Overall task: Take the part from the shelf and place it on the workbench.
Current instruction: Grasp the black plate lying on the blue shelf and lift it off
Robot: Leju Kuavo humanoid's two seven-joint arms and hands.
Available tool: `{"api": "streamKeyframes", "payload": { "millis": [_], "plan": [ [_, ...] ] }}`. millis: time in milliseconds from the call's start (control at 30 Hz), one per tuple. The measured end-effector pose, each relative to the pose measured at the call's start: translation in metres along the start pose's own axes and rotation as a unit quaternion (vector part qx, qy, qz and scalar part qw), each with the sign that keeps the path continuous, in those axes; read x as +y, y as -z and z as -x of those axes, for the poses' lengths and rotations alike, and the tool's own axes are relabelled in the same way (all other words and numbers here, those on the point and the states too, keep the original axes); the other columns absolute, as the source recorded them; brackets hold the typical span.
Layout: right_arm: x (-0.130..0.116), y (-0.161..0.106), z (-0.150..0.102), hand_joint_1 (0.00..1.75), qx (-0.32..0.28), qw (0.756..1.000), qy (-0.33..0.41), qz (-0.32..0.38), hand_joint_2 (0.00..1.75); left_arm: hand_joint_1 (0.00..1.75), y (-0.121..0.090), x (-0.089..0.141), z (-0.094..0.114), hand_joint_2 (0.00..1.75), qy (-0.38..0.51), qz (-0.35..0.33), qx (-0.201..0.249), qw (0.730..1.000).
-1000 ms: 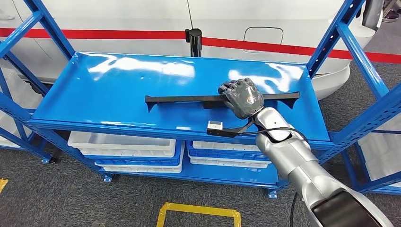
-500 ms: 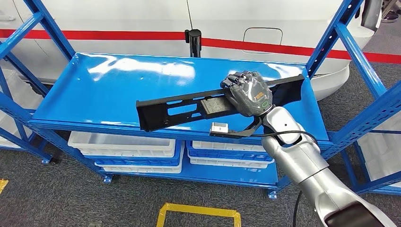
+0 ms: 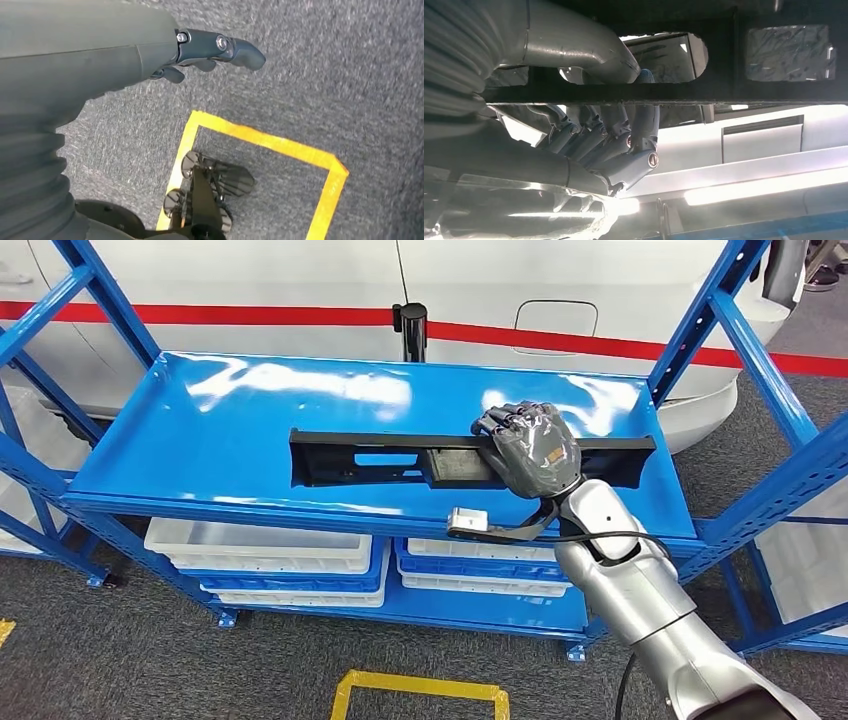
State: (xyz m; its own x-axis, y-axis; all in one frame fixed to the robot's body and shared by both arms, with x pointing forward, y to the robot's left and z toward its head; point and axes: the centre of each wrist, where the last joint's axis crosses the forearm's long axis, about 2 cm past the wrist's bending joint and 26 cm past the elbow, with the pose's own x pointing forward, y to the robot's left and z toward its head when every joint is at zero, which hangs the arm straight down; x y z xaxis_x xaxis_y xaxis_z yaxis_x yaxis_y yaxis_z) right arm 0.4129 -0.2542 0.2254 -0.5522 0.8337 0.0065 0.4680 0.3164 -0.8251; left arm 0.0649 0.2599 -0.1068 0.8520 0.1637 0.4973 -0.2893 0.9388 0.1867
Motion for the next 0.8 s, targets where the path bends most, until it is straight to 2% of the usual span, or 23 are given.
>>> {"api": "streamKeyframes", "payload": {
  "millis": [800],
  "plan": [
    [0.0011, -0.0050, 0.0013, 1.75, 0.002, 1.000, -0.003, -0.015, 1.75, 0.00, -0.0019, -0.0060, -0.0001, 1.75, 0.006, 0.014, -0.010, 1.000]
  ]
}}
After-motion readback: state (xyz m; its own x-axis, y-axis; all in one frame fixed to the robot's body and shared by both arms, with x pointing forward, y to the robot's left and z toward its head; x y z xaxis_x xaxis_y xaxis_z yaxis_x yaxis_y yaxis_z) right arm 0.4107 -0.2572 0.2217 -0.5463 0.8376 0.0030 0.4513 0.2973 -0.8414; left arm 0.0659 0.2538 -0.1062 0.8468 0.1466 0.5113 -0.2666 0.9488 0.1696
